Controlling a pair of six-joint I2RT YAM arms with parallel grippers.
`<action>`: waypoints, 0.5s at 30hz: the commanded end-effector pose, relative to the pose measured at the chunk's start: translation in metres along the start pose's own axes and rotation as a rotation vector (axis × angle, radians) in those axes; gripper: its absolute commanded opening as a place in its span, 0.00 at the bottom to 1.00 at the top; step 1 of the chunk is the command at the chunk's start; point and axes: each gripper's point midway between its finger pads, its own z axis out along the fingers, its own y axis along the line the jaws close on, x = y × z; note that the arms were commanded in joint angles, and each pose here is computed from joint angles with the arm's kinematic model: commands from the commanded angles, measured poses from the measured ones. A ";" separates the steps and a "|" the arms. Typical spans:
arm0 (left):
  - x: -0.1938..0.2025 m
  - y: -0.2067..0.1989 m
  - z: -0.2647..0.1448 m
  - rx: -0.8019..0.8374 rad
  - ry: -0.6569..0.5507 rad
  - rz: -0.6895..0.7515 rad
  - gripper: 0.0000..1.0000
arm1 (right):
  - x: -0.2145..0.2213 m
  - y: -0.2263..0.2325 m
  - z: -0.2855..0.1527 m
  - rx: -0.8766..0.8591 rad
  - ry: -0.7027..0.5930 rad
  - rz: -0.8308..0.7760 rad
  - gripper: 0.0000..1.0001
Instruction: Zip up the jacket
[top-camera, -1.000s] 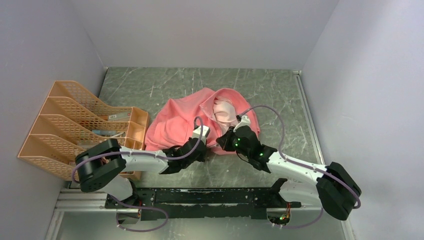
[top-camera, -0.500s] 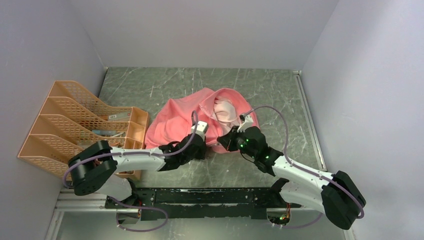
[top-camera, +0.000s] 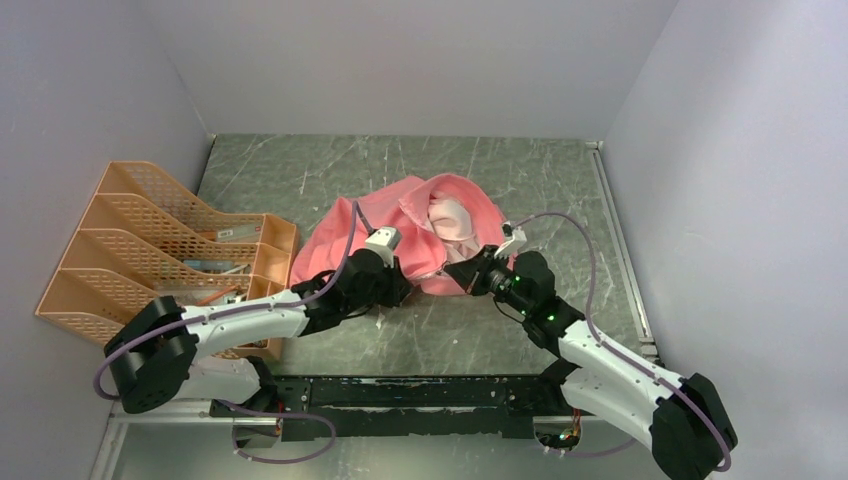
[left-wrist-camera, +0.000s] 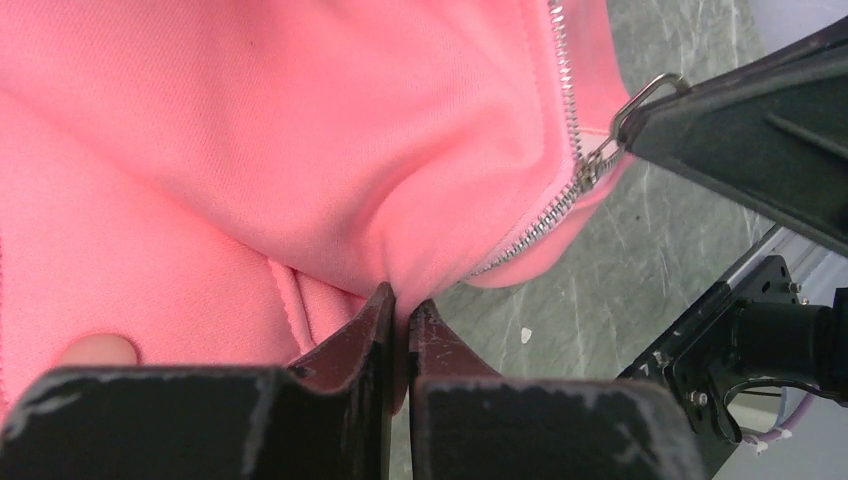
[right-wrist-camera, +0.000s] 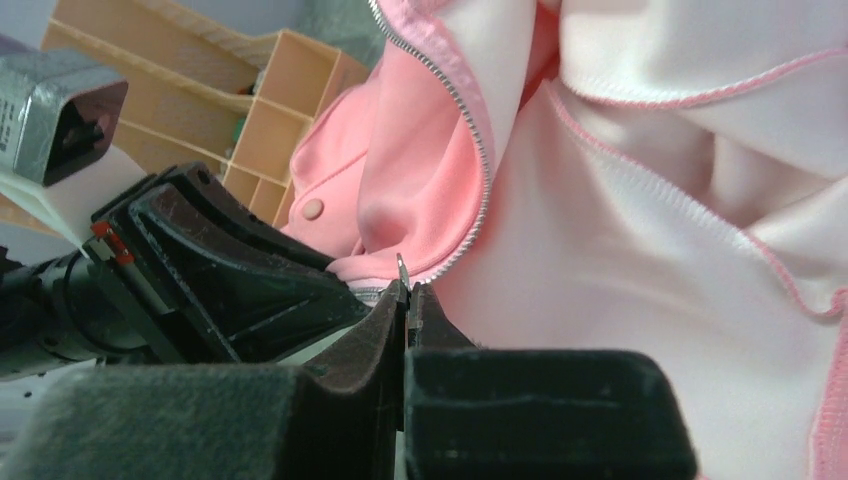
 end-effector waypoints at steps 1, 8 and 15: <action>0.034 0.045 -0.014 -0.148 0.120 0.025 0.08 | -0.042 -0.023 -0.005 0.099 -0.195 0.026 0.00; 0.040 0.046 -0.014 -0.139 0.136 0.017 0.08 | -0.053 -0.025 0.003 0.108 -0.240 0.040 0.00; 0.038 0.054 -0.024 -0.188 0.117 -0.014 0.08 | -0.078 -0.072 -0.016 0.361 -0.368 0.054 0.00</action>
